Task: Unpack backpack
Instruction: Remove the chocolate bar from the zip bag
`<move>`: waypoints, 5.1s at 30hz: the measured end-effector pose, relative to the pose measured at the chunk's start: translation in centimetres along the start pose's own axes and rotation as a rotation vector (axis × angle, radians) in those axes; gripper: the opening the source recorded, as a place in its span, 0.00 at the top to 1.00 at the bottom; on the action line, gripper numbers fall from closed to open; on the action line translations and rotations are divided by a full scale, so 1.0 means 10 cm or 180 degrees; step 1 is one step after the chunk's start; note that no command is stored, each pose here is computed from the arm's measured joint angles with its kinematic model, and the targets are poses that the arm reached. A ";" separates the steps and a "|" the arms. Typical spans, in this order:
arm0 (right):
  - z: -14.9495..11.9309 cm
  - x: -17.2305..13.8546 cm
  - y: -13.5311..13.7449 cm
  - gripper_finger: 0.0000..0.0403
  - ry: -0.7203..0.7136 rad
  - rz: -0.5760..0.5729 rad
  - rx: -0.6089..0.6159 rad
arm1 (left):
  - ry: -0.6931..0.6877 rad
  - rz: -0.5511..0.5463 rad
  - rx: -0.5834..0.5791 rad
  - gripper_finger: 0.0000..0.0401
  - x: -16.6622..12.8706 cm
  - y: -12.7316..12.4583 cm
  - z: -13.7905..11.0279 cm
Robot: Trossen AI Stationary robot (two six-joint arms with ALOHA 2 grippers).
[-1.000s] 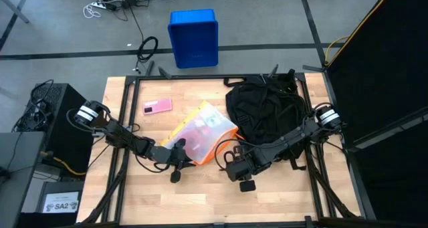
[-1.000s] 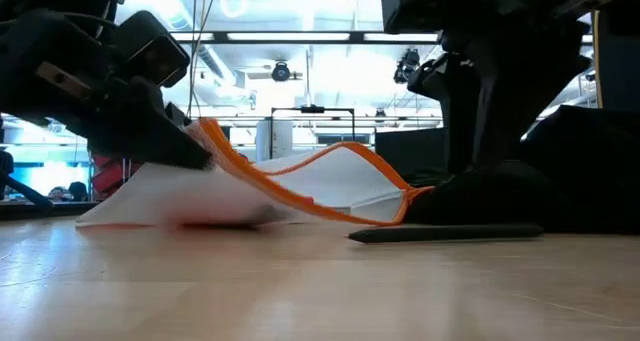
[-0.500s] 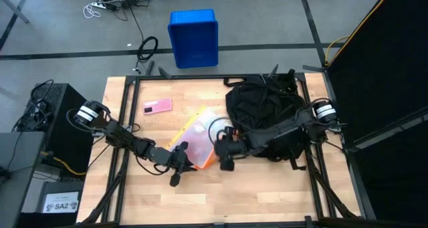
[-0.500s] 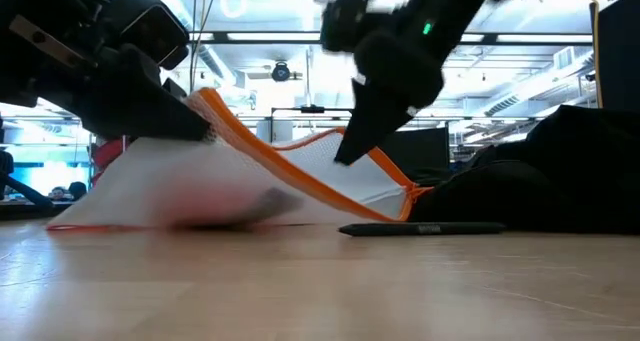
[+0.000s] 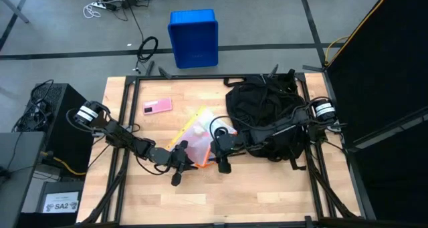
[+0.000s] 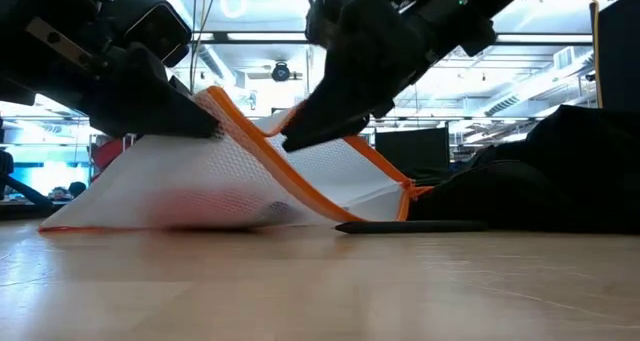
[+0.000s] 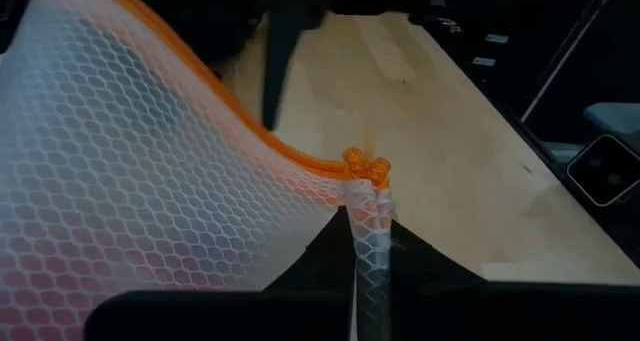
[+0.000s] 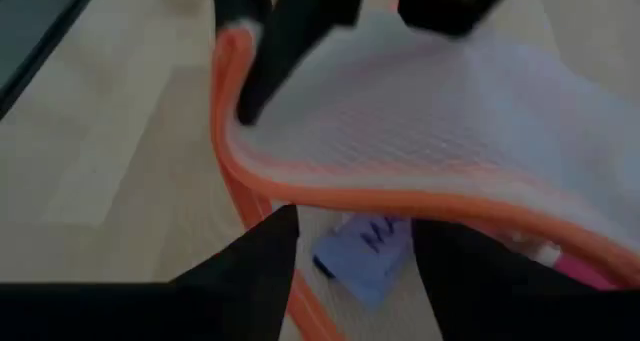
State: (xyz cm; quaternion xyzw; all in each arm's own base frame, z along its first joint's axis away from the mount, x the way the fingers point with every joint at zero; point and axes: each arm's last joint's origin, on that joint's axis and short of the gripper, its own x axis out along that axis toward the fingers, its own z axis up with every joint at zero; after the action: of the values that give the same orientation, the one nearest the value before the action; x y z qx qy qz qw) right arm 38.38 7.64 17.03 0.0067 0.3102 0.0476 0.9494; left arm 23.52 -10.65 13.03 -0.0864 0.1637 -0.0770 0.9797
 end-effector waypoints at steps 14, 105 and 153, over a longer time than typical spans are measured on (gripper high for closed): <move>-0.06 0.63 -0.12 0.42 0.0256 -0.0271 0.0133 | -0.0055 -0.0026 0.0053 1.00 0.04 -0.05 0.07; -0.14 0.44 -0.32 0.25 0.1213 -0.0574 0.0362 | 0.0129 -0.0051 -0.0043 1.00 0.04 -0.06 0.01; 0.06 -0.01 0.12 0.94 0.1255 -0.0572 -0.0234 | 0.0213 -0.0032 -0.0044 1.00 0.03 -0.05 -0.01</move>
State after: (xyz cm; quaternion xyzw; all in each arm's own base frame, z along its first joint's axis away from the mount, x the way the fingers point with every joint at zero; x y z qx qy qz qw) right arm 38.53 8.84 17.62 -0.0650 0.4874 -0.0256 0.8704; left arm 23.73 -11.24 12.88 -0.0914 0.1964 -0.0836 0.9727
